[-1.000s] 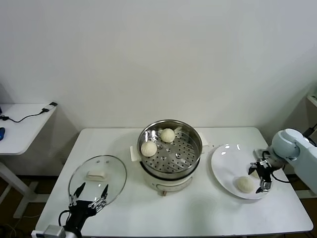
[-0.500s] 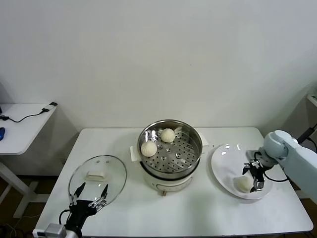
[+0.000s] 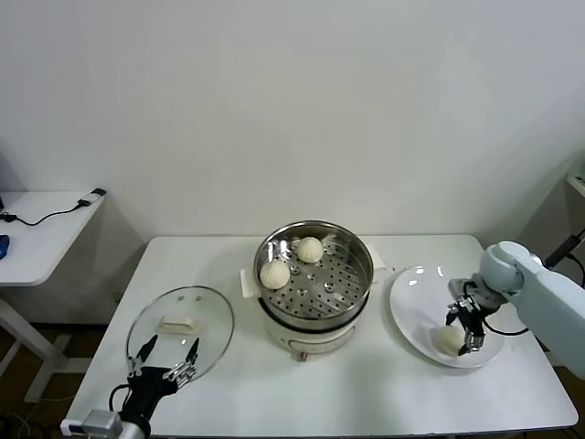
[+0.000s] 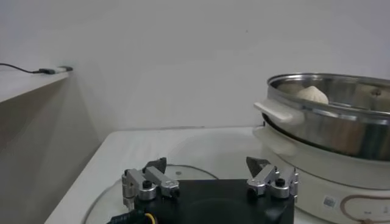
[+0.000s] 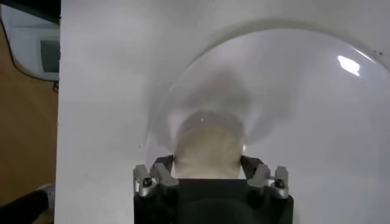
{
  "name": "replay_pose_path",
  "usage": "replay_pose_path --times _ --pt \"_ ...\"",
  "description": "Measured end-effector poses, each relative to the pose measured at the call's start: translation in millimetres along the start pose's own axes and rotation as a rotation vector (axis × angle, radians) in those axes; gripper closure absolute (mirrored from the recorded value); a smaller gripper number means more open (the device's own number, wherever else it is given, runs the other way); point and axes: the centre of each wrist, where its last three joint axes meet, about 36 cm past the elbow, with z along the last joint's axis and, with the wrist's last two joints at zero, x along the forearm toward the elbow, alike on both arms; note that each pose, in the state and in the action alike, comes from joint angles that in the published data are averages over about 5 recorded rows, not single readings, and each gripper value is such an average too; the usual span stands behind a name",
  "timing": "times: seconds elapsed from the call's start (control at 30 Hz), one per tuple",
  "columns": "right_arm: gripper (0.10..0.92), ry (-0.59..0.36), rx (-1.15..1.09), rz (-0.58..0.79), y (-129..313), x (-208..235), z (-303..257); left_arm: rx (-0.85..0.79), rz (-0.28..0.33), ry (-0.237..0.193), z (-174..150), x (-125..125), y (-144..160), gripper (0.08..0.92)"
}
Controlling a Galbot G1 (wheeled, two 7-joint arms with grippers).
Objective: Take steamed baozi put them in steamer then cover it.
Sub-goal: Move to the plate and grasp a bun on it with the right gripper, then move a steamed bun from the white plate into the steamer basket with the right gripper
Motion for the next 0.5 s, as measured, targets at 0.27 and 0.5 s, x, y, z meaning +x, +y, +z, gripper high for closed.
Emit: replay_pose_path --times 0.27,0.5 --pt "0.383 -0.008 -0.011 0.018 -2.5 12.4 2.7 0.001 -0.001 -0.005 -0.3 -1.2 -0.3 0.177" --pt "0.379 -0.036 -0.004 0.07 -23.7 65.8 -6.5 -0.003 -0.004 -0.014 -2.0 -5.6 -1.2 0.177"
